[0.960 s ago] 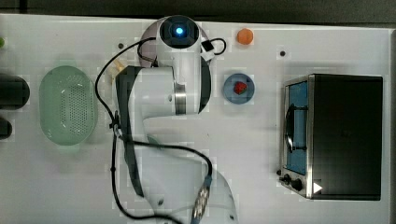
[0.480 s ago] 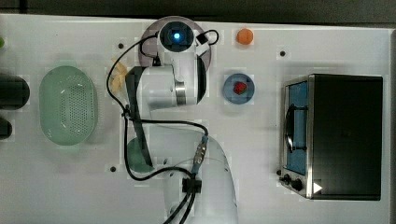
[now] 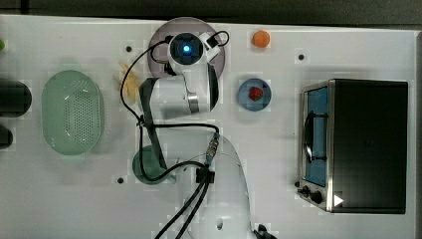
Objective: Pick ketchup from plate and place it on table.
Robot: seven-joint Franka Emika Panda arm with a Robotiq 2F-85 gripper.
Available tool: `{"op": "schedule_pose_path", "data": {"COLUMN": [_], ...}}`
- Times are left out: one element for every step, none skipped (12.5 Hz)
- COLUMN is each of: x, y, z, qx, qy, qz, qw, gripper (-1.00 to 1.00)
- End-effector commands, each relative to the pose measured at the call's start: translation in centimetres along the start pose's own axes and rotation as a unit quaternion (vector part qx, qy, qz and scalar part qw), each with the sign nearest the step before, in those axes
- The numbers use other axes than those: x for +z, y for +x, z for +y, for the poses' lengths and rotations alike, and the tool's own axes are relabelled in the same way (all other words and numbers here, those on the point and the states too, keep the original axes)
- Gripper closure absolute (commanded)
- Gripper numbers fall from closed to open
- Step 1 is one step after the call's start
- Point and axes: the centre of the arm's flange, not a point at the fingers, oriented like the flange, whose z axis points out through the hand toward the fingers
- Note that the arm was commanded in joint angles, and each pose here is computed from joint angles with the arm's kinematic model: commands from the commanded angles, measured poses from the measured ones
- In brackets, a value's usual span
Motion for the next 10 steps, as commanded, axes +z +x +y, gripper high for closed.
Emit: {"op": "schedule_pose_path", "data": {"x": [-0.4, 0.1, 0.2, 0.2, 0.1, -0.2, -0.3, -0.7, -1.5, -2.8], "y": [1.4, 1.4, 1.4, 1.4, 1.5, 1.7, 1.9, 2.1, 2.5, 3.1], "z": [-0.7, -0.7, -0.8, -0.9, -0.7, -0.7, -0.7, -0.8, -1.0, -1.0], "qx": [-0.031, -0.031, -0.032, -0.032, -0.031, -0.031, -0.031, -0.031, -0.031, -0.03], "qy": [0.003, 0.003, 0.004, 0.004, 0.003, 0.004, 0.004, 0.004, 0.006, 0.006], "qz": [0.031, 0.03, 0.032, 0.033, 0.034, 0.036, 0.038, 0.042, 0.049, 0.061], "qw": [0.999, 0.999, 0.999, 0.999, 0.999, 0.999, 0.999, 0.999, 0.998, 0.998], "gripper": [-1.0, -1.0, -0.91, -0.68, -0.42, -0.21, -0.21, -0.21, -0.21, -0.21]}}
